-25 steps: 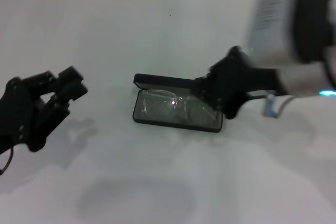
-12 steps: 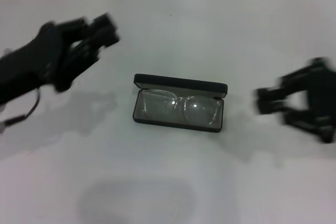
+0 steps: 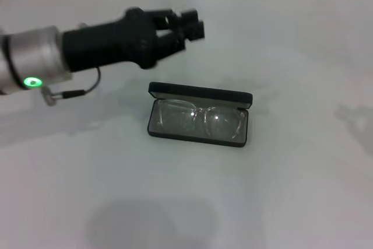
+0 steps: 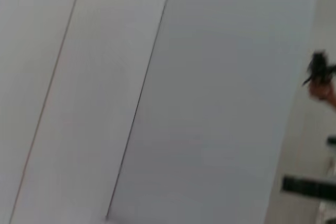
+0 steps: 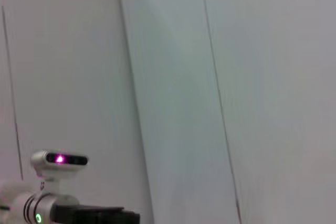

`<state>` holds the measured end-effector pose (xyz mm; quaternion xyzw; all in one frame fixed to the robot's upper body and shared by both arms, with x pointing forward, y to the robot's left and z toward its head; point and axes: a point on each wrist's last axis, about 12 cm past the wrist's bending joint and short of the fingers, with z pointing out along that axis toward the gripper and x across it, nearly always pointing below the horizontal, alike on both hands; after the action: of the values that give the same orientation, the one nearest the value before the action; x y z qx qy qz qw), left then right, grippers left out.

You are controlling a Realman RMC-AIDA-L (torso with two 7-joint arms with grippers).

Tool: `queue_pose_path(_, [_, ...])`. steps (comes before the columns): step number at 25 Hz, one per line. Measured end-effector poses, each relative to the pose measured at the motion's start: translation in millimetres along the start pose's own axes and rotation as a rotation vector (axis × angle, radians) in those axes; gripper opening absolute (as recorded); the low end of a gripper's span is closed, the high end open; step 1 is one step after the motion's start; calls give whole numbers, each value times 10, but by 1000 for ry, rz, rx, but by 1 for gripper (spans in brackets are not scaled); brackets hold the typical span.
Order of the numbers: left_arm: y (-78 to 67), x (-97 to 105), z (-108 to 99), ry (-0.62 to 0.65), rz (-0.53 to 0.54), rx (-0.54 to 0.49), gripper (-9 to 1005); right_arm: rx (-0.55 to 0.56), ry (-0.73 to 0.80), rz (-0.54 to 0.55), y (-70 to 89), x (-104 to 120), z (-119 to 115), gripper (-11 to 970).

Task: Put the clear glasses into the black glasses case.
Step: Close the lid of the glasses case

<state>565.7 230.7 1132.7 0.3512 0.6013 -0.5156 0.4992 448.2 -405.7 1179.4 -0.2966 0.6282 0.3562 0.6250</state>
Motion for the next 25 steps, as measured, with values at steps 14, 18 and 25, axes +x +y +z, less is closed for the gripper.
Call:
queue_pose_path(14, [268,385,508,342,3,-159,272,79,-50,-30,-99,251,69,100])
queue_pose_path(18, [278,440,503,365,-2,-178,267,87,-43,-27,-129,278,99,99])
queue_pose_path(25, [252,508,484,384,-1,-172,260,95,-37,-21,-167,293,155,98])
